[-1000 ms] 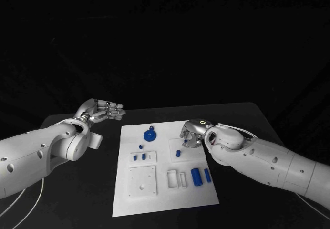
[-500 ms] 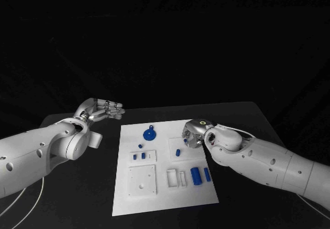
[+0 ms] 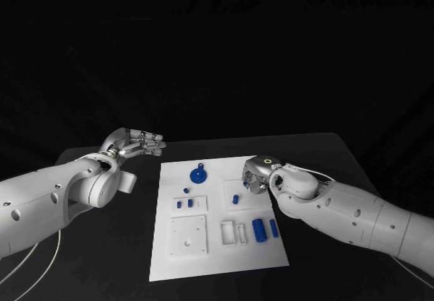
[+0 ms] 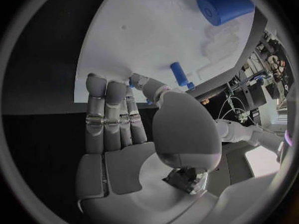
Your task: Assemble the parts on the task board
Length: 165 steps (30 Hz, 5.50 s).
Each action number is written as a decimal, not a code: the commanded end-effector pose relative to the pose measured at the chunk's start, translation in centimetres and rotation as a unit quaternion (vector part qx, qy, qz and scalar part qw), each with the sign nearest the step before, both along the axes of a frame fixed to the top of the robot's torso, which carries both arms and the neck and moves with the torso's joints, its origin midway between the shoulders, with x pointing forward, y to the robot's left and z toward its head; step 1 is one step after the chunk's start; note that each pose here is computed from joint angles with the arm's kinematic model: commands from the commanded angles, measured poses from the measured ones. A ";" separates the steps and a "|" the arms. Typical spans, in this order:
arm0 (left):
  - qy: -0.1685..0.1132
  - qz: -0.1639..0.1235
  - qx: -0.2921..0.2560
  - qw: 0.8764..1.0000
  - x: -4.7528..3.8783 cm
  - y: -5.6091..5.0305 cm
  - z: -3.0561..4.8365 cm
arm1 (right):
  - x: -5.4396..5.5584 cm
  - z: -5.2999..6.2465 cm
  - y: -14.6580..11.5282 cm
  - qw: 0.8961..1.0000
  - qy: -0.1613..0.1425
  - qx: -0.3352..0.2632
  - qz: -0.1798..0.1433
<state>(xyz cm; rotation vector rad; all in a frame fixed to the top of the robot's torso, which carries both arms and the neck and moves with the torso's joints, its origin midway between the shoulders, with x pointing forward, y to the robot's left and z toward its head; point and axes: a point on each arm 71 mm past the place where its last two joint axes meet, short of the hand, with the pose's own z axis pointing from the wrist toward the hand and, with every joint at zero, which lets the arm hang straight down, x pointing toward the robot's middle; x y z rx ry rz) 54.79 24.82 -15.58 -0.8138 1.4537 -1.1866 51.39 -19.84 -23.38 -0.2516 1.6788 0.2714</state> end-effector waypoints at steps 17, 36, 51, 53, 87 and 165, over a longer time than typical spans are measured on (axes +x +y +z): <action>0.008 0.014 -0.008 1.000 0.23 0.3 0.00 | -0.5 -0.4 0.8 1.000 0.010 0.004 0.012; 0.012 0.022 -0.006 1.000 0.40 0.8 -0.09 | -0.4 -0.3 0.9 1.000 -0.006 0.002 0.006; 0.020 0.038 0.002 0.999 0.54 1.1 -0.24 | -0.6 0.3 1.2 0.999 -0.044 -0.007 -0.013; 0.021 0.041 0.002 0.999 0.58 1.2 -0.26 | -0.6 0.4 1.3 0.999 -0.048 -0.005 -0.013; 0.022 0.049 -0.006 0.999 0.88 1.3 -0.33 | -2.8 5.3 4.4 0.991 -0.038 0.119 0.046; 0.012 0.021 -0.003 1.000 0.91 -1.1 -0.28 | -9.8 -3.9 13.8 0.983 0.003 0.063 0.175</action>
